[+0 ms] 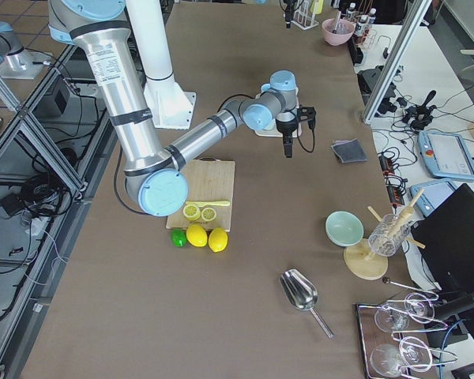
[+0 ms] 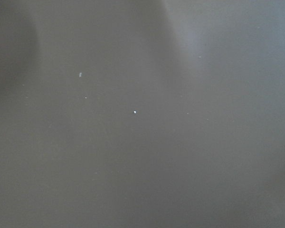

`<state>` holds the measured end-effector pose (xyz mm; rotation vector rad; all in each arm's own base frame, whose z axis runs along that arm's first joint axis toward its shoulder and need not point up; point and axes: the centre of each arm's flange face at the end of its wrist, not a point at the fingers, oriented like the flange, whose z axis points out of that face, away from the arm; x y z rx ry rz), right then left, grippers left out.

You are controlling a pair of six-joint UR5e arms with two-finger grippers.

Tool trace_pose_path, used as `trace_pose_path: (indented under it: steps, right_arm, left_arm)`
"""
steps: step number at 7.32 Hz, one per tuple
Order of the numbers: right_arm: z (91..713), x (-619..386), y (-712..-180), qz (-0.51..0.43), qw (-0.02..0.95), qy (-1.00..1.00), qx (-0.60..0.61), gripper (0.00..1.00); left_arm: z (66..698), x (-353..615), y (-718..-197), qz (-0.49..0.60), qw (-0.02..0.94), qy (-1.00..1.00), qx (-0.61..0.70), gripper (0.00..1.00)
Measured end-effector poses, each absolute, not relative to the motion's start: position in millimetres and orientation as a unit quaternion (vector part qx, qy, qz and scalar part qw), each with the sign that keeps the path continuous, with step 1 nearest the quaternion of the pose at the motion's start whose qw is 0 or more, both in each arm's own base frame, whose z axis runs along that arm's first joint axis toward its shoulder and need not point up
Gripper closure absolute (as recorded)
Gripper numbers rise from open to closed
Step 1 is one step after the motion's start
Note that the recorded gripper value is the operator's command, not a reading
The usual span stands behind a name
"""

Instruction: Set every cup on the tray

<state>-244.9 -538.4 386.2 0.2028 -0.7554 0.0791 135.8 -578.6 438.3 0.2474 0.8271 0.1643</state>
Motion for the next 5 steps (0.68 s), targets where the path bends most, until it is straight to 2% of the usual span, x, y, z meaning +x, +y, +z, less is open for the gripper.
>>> trace_pose_path:
  steps: [2,5]
  right_arm:
    - [470.5,-107.6,-524.8,-0.007,0.928,-0.362,0.093,0.0]
    - [573.5,51.4,-468.5,-0.058,0.939,-0.332,0.061,0.0]
  left_arm:
    - [482.7,43.3,-565.2,0.104,0.911,0.378,0.131,0.02]
    - [560.5,-81.4,-541.4,0.141,0.92,0.348,0.115,0.02]
